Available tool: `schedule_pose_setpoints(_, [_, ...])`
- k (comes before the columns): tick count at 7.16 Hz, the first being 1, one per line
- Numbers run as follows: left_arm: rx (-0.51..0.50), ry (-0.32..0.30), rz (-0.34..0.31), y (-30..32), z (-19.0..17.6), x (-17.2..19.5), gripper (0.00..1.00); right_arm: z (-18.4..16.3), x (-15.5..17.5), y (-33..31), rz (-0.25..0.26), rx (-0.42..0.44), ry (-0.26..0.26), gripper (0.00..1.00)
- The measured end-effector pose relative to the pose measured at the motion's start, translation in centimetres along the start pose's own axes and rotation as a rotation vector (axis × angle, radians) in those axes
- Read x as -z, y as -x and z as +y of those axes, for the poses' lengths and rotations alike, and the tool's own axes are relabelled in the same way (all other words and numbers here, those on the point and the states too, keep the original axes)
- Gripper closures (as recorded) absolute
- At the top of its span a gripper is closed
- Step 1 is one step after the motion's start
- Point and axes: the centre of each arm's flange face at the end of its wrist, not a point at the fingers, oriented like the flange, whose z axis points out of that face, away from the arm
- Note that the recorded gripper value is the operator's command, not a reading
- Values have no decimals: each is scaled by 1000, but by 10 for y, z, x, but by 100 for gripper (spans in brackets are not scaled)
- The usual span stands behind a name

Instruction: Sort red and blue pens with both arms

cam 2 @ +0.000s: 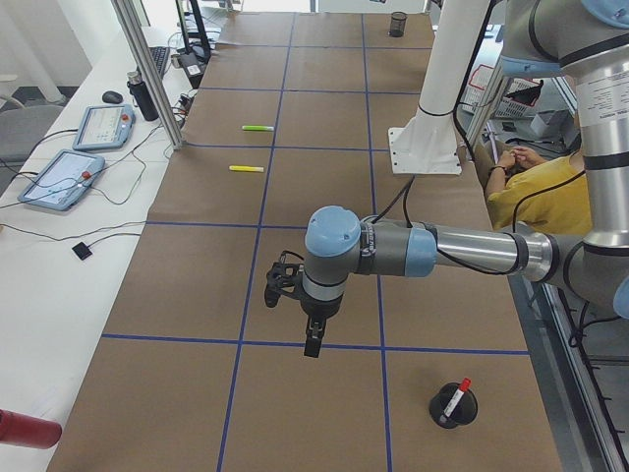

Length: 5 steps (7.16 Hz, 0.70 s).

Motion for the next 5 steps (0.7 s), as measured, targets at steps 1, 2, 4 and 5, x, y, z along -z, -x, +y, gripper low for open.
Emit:
schedule_pose_setpoints(1, [-1, -1, 0, 0, 0, 0, 0, 6, 5, -11, -72, -116, 5, 100])
schedule_pose_setpoints(2, [-5, -4, 1, -1, -1, 0, 0, 11, 7, -24, -134, -214, 15, 100])
schedule_pose_setpoints(4, [-13, -10, 0, -2, -2, 1, 0, 18, 9, -43, -211, -353, 44, 100])
schedule_pose_setpoints(5, [-14, -11, 0, -2, -2, 1, 0, 22, 9, -53, -229, -399, 48, 100])
